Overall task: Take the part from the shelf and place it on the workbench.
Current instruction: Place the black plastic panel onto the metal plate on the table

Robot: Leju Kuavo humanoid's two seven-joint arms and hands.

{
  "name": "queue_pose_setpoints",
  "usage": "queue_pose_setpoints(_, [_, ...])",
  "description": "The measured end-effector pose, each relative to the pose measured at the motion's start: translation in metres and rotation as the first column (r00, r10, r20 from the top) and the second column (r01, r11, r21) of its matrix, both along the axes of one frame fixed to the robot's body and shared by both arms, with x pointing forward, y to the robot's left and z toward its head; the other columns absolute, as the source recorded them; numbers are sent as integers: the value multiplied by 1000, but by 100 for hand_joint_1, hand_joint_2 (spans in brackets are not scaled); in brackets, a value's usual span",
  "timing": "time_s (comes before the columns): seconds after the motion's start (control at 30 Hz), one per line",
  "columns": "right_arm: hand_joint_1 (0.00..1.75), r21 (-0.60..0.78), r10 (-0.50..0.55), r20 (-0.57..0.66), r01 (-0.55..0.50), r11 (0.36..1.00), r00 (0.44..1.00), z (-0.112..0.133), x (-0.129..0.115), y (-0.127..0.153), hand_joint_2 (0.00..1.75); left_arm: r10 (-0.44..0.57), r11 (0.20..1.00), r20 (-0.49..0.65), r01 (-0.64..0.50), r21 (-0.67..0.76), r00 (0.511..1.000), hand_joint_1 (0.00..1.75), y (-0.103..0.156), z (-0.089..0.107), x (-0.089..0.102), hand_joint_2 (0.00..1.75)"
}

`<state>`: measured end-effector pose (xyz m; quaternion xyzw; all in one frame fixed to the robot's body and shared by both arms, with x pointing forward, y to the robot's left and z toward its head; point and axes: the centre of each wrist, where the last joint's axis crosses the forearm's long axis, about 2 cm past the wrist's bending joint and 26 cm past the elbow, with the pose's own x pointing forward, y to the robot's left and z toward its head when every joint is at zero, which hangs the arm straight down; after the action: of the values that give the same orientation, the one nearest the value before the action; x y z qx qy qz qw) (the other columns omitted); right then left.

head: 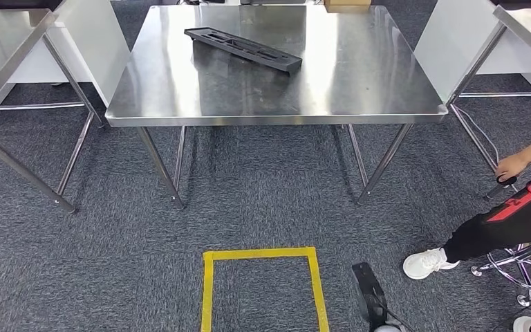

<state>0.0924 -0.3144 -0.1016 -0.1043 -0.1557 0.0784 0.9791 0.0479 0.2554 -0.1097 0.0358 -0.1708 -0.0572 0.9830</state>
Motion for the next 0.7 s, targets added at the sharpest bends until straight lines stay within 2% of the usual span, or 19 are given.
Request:
queue_pose_setpoints(0.07, [0,12,16,-164,-14,1000,986,-4,-17,2,0,-4,1000,5,4,2,1000,0,1,0,1,0])
queue_pose_setpoints(0.17, [0,28,30,-271,-24,999,962,-7,-28,10,0,-14,1000,13,14,5,1000,0,3,0,3,0])
queue_pose_setpoints(0.33, [0,29,51,-287,-45,999,957,-8,-39,17,0,-29,1000,8,28,9,1000,0,6,0,3,0])
queue_pose_setpoints(0.7, [0,21,61,-267,-58,998,962,-8,-36,17,0,-38,999,7,37,11,999,0,9,0,3,0])
